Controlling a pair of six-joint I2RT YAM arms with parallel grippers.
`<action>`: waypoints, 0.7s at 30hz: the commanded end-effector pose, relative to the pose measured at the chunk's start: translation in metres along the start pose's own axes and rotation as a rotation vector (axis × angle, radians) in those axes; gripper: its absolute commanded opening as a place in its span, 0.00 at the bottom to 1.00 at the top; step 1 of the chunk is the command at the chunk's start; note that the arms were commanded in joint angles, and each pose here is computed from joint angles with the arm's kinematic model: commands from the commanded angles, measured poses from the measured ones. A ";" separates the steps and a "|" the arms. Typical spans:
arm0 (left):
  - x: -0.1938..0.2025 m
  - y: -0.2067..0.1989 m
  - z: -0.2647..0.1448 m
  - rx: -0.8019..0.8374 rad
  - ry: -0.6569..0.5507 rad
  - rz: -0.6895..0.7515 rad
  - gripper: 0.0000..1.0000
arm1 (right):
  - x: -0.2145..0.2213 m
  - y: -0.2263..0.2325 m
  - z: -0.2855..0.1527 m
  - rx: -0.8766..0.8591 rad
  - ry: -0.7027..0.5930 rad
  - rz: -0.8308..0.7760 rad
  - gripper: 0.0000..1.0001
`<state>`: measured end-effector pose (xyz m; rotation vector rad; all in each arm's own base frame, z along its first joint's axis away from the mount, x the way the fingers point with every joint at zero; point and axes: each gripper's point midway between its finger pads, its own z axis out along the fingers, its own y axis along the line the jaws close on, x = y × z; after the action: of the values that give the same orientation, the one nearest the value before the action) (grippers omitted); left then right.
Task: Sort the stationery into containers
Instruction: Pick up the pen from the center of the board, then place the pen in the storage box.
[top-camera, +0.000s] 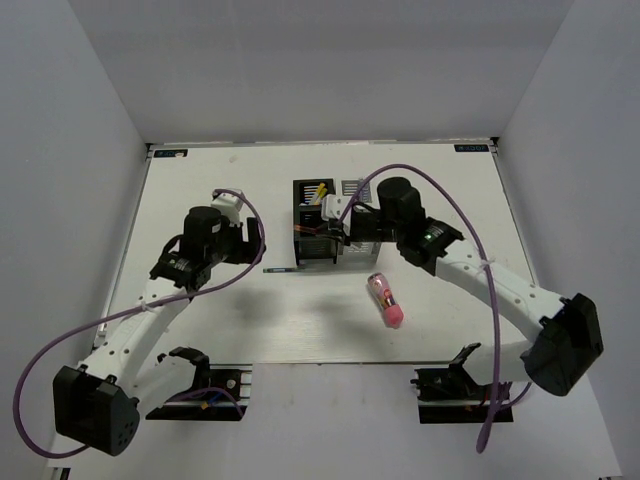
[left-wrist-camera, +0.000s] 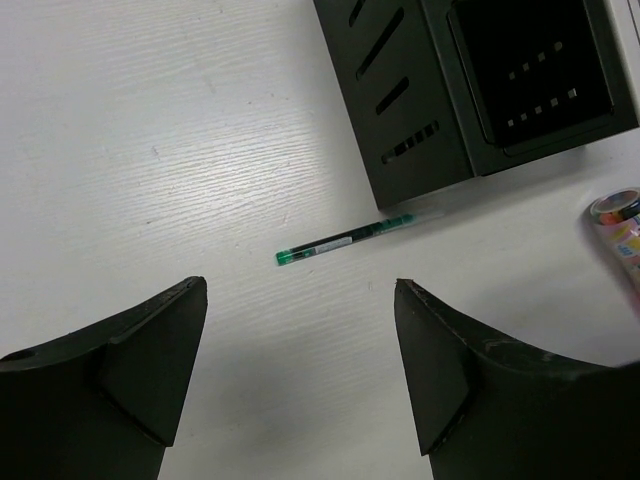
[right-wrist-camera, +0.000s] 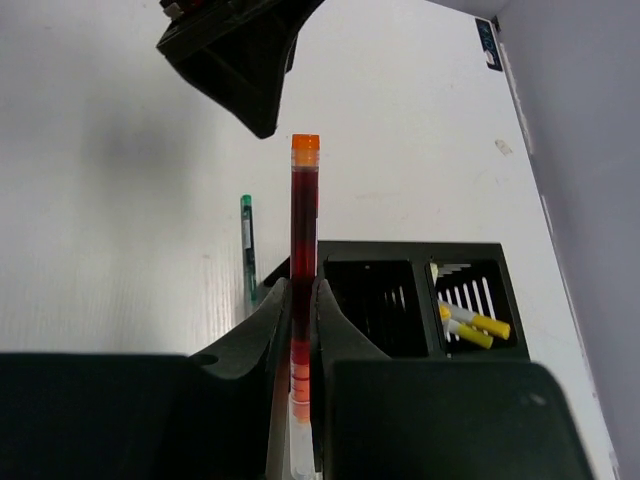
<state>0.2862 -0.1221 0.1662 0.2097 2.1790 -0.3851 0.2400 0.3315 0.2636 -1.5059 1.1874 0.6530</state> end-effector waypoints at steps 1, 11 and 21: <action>0.001 -0.007 0.000 0.032 0.008 0.002 0.86 | -0.017 -0.021 0.016 -0.003 -0.131 -0.057 0.00; 0.015 -0.005 0.011 0.028 0.081 -0.006 0.87 | -0.006 -0.035 0.049 -0.177 -0.259 -0.030 0.00; 0.019 -0.002 0.012 0.018 0.089 0.012 0.85 | 0.003 -0.053 0.070 -0.259 -0.322 0.008 0.00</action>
<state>0.2838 -0.1238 0.1376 0.2250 2.2890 -0.3792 0.3014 0.3918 0.2447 -1.5405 0.9851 0.9870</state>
